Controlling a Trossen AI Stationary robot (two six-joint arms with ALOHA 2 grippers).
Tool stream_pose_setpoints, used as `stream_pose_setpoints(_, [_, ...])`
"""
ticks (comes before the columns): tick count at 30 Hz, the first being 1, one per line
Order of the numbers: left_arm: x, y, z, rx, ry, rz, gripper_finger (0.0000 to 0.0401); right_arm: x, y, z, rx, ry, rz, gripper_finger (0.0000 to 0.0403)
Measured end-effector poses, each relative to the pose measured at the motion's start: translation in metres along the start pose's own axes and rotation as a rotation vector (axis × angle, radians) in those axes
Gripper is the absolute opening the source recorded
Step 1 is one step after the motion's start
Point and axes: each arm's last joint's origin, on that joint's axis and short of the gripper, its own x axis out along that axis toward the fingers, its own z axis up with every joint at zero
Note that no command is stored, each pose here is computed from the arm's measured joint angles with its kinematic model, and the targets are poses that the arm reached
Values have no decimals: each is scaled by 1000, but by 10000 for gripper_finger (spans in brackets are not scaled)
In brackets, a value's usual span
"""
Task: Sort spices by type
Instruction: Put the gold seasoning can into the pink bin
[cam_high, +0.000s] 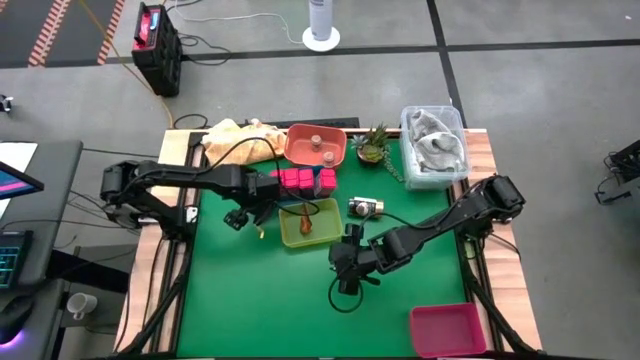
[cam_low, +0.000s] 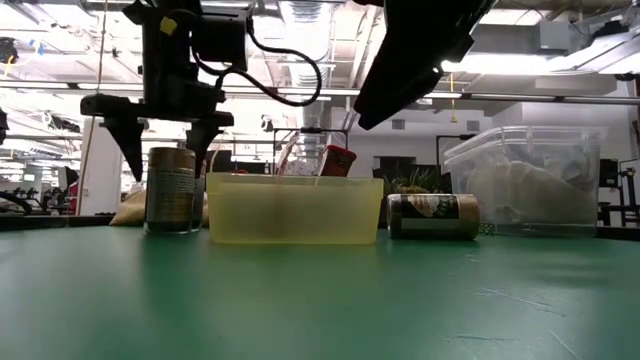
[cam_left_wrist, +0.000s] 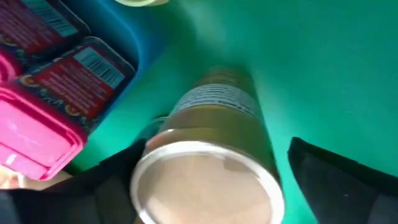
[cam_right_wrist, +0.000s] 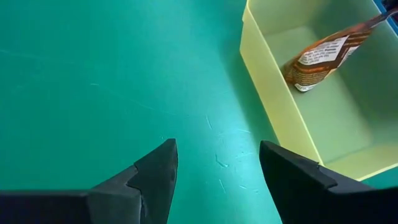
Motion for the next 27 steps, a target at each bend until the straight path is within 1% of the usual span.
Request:
stream_pose_setpoints(3, [0, 0, 0, -19, -2, 3, 311, 0, 0, 0, -12, 0, 0, 256])
stream_pose_setpoints(5, [-1, 0, 0, -52, -2, 3, 278, 0, 0, -1, -18, 9, -3, 256])
stream_pose_setpoints(6, [-1, 0, 0, -73, 0, 2, 270, 0, -1, -2, -22, 18, -7, 256])
stream_pose_setpoints(9, [-2, -3, -1, -113, 12, -13, 270, -8, -3, -4, -38, 49, -17, 256])
stream_pose_setpoints(12, [-5, -9, 1, -157, 22, -27, 270, -20, -6, -1, -39, 27, -9, 256])
stream_pose_setpoints(16, [-14, -21, 13, -210, -16, -95, 270, -31, -9, 3, -47, 3, 2, 256])
stream_pose_setpoints(19, [-19, -35, 25, -205, -37, -122, 270, -39, -12, 3, -48, 6, 1, 256])
stream_pose_setpoints(23, [-24, -49, 41, -228, -119, -130, 270, -47, -16, 2, -52, 19, -5, 256])
stream_pose_setpoints(27, [-28, -59, 55, -304, -207, -154, 270, -53, -17, 4, -68, 6, 0, 256])
